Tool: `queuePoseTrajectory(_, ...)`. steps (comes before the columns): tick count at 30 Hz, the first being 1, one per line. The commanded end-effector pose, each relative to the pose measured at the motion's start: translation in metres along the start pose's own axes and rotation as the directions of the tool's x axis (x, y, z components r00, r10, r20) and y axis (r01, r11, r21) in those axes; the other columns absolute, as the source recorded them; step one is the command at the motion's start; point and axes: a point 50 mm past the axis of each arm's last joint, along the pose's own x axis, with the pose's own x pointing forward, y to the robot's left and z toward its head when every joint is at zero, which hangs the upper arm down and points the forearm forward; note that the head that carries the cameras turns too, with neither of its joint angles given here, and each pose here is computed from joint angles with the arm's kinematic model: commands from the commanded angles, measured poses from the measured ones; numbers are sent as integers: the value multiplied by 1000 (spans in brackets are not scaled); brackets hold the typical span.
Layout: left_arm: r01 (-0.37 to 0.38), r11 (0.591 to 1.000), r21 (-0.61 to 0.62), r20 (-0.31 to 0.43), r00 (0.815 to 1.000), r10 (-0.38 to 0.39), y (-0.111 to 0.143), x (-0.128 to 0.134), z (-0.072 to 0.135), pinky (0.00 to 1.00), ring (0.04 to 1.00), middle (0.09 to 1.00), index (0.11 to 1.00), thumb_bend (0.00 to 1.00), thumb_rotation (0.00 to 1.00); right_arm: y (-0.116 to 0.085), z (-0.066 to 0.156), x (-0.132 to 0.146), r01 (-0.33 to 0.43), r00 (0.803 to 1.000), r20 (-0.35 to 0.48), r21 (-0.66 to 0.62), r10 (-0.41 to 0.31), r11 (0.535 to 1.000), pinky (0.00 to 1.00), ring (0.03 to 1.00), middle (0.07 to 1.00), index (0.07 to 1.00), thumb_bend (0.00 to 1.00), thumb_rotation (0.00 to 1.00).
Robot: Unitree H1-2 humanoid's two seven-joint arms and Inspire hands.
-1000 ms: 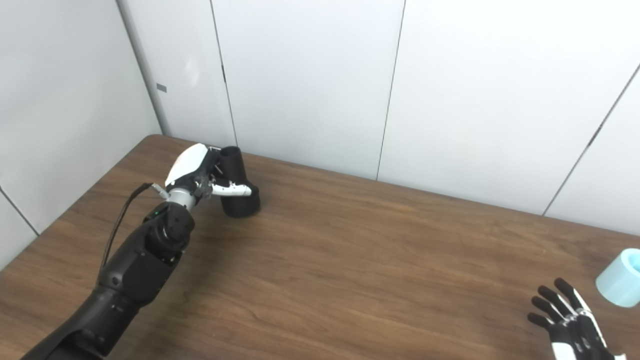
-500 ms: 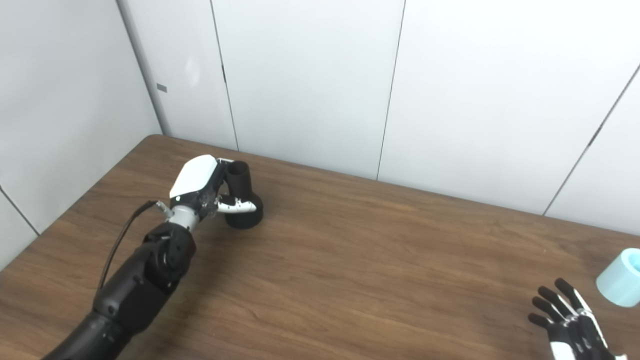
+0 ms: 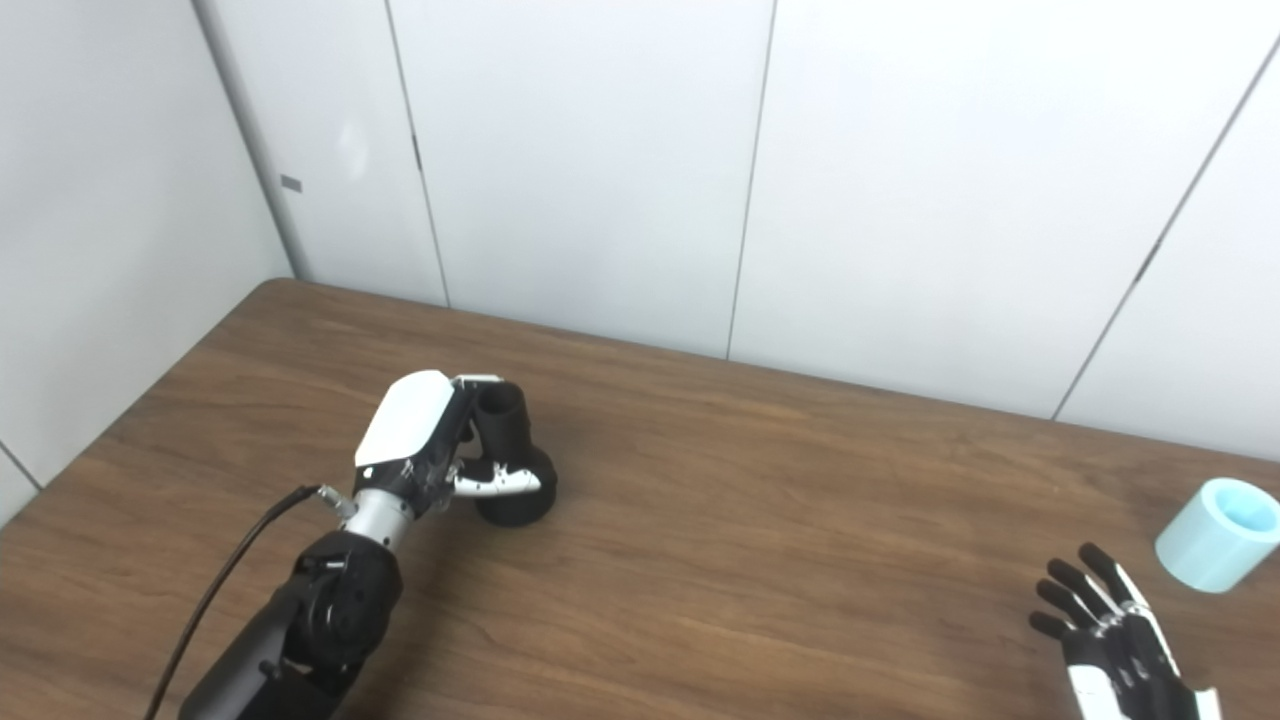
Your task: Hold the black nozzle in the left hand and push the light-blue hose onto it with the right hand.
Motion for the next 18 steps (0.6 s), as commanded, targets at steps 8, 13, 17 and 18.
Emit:
queuePoseTrajectory(8,-28,998,-52,79,996,32,-7,-12,33,470,519,505,478,522,0,14,-27,-27,10,993,-115,35,-6,999,703,814,828,874,467,705)
queuePoseTrajectory(13,-4,997,-73,93,996,11,-19,-20,45,467,520,512,475,521,0,18,-27,-26,-2,993,-116,51,8,999,713,829,847,881,431,695)
queuePoseTrajectory(17,18,994,-105,98,995,-8,-36,-30,58,466,524,514,473,521,0,22,-27,-26,2,993,-117,59,4,998,701,839,848,878,472,701)
queuePoseTrajectory(18,20,994,-111,97,995,-9,-38,-31,60,469,526,513,473,521,0,23,-27,-26,5,993,-118,58,2,998,694,829,841,871,481,698)
